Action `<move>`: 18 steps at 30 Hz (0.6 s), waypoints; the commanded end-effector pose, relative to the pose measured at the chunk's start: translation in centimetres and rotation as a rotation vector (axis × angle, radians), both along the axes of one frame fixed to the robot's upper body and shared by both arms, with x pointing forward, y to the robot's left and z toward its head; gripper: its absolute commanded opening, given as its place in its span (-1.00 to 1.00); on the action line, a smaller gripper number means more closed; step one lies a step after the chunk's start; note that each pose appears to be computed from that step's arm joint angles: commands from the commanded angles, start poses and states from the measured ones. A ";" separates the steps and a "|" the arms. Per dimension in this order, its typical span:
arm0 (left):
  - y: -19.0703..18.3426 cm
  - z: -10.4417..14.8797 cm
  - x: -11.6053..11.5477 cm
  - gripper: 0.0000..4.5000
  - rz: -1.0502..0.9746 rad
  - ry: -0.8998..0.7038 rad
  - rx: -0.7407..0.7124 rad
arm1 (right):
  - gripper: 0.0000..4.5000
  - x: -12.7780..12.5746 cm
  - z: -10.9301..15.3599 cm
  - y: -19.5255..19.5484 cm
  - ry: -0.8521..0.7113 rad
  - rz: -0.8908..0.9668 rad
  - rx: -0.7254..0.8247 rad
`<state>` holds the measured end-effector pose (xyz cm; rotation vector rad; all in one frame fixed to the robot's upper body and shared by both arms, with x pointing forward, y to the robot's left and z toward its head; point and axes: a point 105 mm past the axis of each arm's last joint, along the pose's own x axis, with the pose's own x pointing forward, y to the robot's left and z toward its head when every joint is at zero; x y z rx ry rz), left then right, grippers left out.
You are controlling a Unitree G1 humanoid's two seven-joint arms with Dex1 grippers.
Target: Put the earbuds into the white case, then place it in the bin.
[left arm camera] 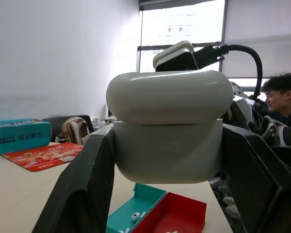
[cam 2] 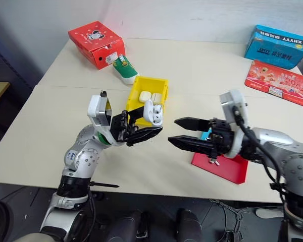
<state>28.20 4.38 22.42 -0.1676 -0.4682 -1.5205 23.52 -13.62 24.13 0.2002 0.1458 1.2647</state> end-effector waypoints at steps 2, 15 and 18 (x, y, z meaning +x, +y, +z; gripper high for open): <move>-0.2 0.1 -0.2 0.24 0.026 -0.055 0.043 | 0.77 -0.5 0.7 -1.9 -0.067 -0.083 -0.032; -2.3 -3.8 2.1 0.24 0.174 -0.222 0.433 | -1.00 0.5 1.9 2.3 -0.412 -0.032 -0.216; -2.6 -4.1 2.3 0.24 0.174 -0.227 0.466 | -1.00 1.1 1.4 4.3 -0.460 0.003 -0.300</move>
